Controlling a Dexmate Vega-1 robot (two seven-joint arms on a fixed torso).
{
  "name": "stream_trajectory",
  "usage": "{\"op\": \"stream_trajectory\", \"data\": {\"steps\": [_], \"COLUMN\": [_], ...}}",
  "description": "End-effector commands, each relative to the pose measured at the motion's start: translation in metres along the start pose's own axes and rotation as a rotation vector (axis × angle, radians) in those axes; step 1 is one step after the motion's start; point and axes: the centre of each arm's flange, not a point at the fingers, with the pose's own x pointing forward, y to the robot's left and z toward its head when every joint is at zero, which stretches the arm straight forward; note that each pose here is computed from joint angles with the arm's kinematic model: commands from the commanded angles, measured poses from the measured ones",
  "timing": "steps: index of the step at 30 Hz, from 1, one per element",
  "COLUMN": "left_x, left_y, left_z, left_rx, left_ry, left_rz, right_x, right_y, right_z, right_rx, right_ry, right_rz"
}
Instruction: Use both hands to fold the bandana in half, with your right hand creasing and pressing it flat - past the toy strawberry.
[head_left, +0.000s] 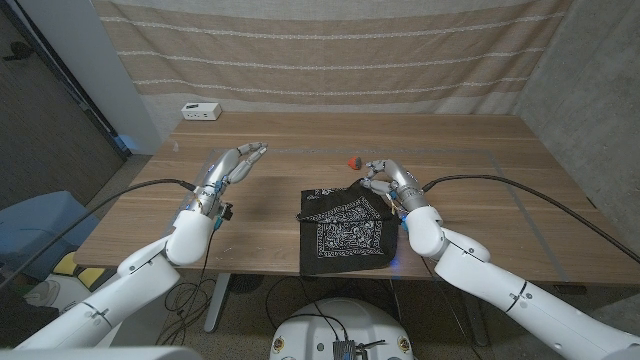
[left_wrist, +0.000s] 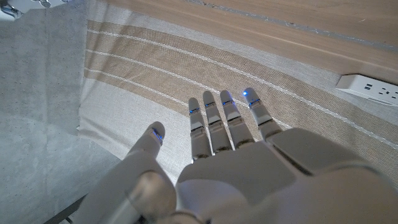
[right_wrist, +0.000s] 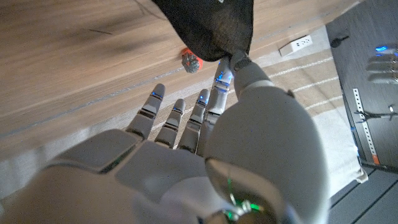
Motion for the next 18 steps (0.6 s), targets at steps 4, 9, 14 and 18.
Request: {"op": "stream_trajectory", "data": {"steps": [4,9,14,18], "left_x": [0.012,0.015,0.018,0.02], "left_y": [-0.001,0.0,0.002,0.004], "left_z": [0.008,0.01,0.011,0.013], "left_rx": [0.006,0.008,0.015,0.019], "left_ry": [-0.051,-0.068,-0.087,-0.105], "left_rz": [-0.021,-0.023,-0.027,-0.027], "right_x": [-0.033,-0.04,-0.045,-0.048], "right_y": [-0.039,-0.042,-0.04,-0.039], "right_z": [0.039,0.052,0.065,0.076], "right_rx": [0.236,0.236,0.242,0.213], "right_ry": [-0.175,-0.198,-0.228,-0.231], "right_rz": [0.149,0.217,0.29,0.353]}}
